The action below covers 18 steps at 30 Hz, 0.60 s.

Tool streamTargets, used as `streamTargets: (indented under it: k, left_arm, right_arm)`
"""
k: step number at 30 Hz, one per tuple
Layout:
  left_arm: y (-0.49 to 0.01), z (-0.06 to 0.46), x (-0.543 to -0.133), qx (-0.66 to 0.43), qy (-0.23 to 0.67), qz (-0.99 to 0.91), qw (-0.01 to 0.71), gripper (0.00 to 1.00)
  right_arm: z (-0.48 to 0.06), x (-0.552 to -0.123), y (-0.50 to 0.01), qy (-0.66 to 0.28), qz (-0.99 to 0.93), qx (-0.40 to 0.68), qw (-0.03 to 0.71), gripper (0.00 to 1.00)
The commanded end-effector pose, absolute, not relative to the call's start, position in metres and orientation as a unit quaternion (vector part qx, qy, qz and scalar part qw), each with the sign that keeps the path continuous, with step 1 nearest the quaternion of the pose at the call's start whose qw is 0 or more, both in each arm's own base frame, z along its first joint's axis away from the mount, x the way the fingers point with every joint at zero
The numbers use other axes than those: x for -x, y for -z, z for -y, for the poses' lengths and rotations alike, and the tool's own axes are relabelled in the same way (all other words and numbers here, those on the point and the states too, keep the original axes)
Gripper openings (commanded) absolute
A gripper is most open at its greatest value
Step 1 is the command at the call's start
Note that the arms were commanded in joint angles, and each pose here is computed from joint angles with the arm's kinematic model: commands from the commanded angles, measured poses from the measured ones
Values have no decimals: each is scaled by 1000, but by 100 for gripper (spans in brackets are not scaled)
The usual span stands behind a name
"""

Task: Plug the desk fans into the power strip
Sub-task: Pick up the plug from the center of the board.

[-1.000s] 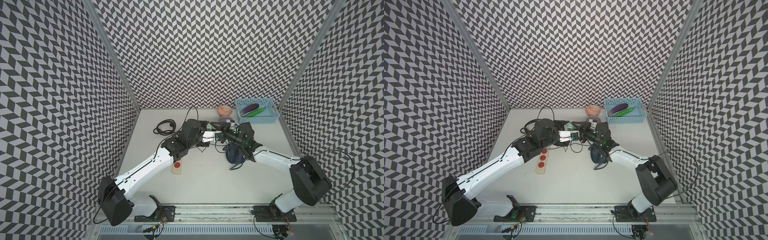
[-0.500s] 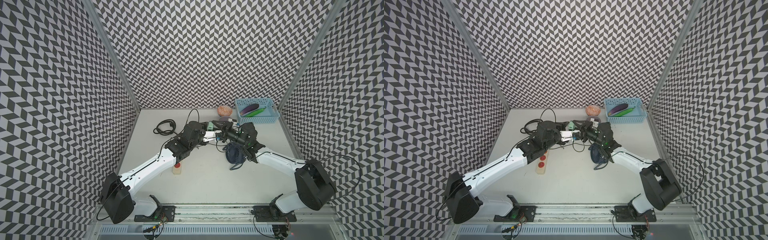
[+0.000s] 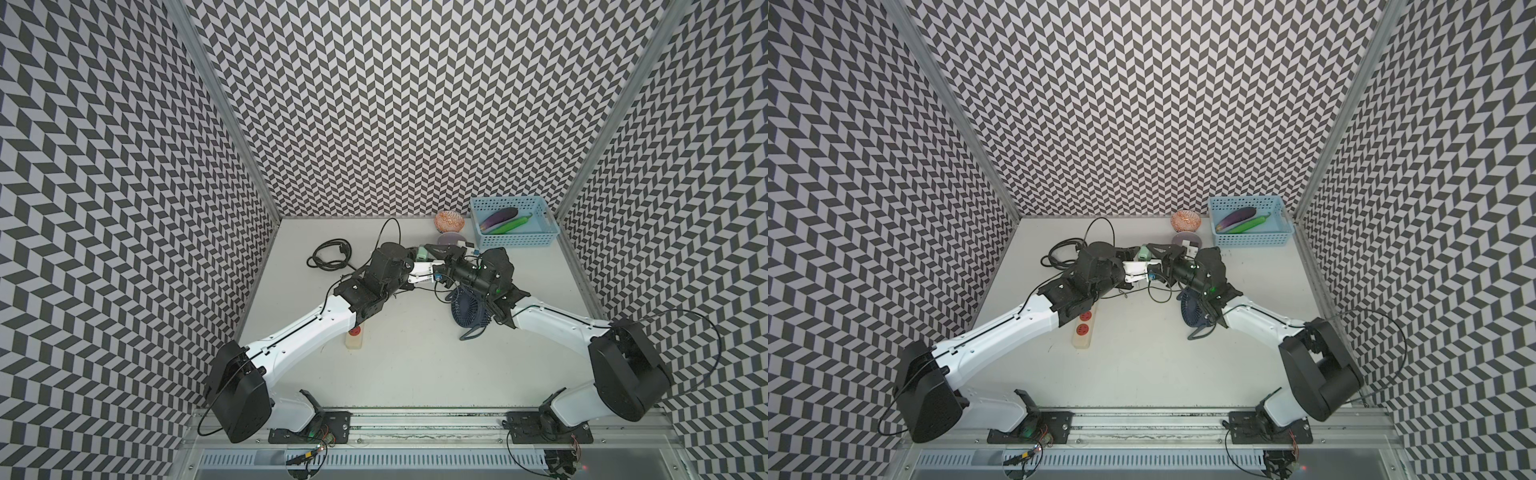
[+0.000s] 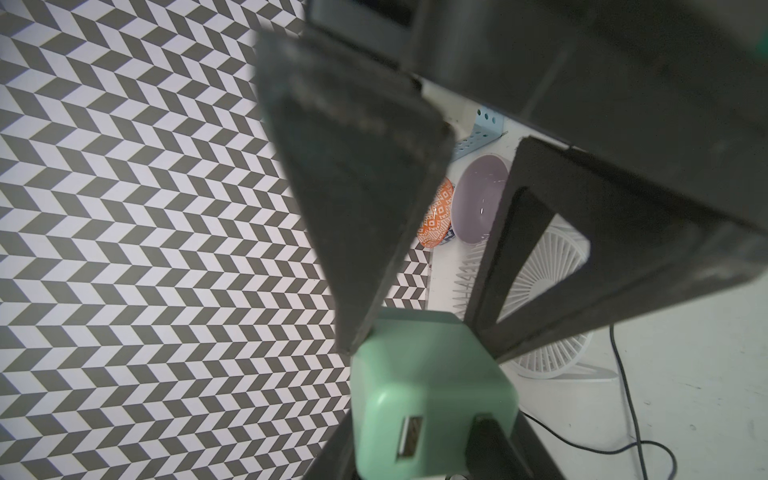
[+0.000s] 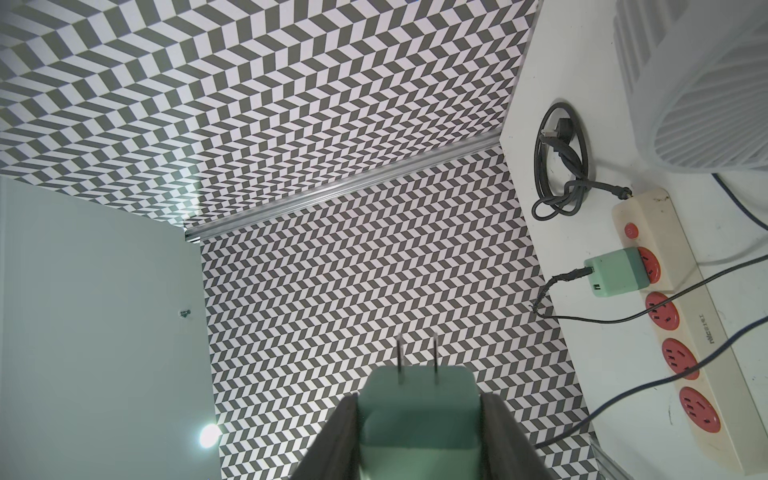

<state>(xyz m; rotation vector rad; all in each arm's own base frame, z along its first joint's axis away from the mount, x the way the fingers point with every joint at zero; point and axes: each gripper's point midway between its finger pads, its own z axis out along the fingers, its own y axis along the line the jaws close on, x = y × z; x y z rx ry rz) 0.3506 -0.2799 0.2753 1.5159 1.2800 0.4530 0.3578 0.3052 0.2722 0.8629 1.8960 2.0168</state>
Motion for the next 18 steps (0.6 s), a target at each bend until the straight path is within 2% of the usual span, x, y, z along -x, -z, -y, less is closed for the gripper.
streamTargets:
  k: [1,5,7,10,15,18]
  left_arm:
    - [-302,293,-353,-613,-177,-526,562,45]
    - [-297,297,-352,-618,-171,-525,560,43]
    - [-302,297,-353,-608,-166,-529,568,33]
    - [-303,293,-357,-596,-156,-541,573,22]
    - [-308,285,-359,-581,-117,-562,577,16]
    - [-315,276,-366,-563,-81,-583,581,15]
  right_arm:
    - [-308,-345,-296,-716,-634,-262,126,12]
    - [-309,-343,-294,-715,-636,-262,125,13]
    - [-309,-342,-296,-719,-632,-262,121,16]
    - [-309,-342,-304,-722,-633,-247,130,24]
    - [-304,-340,-307,-721,-634,-241,142,36]
    - [-298,-339,-314,-719,-637,-226,160,45]
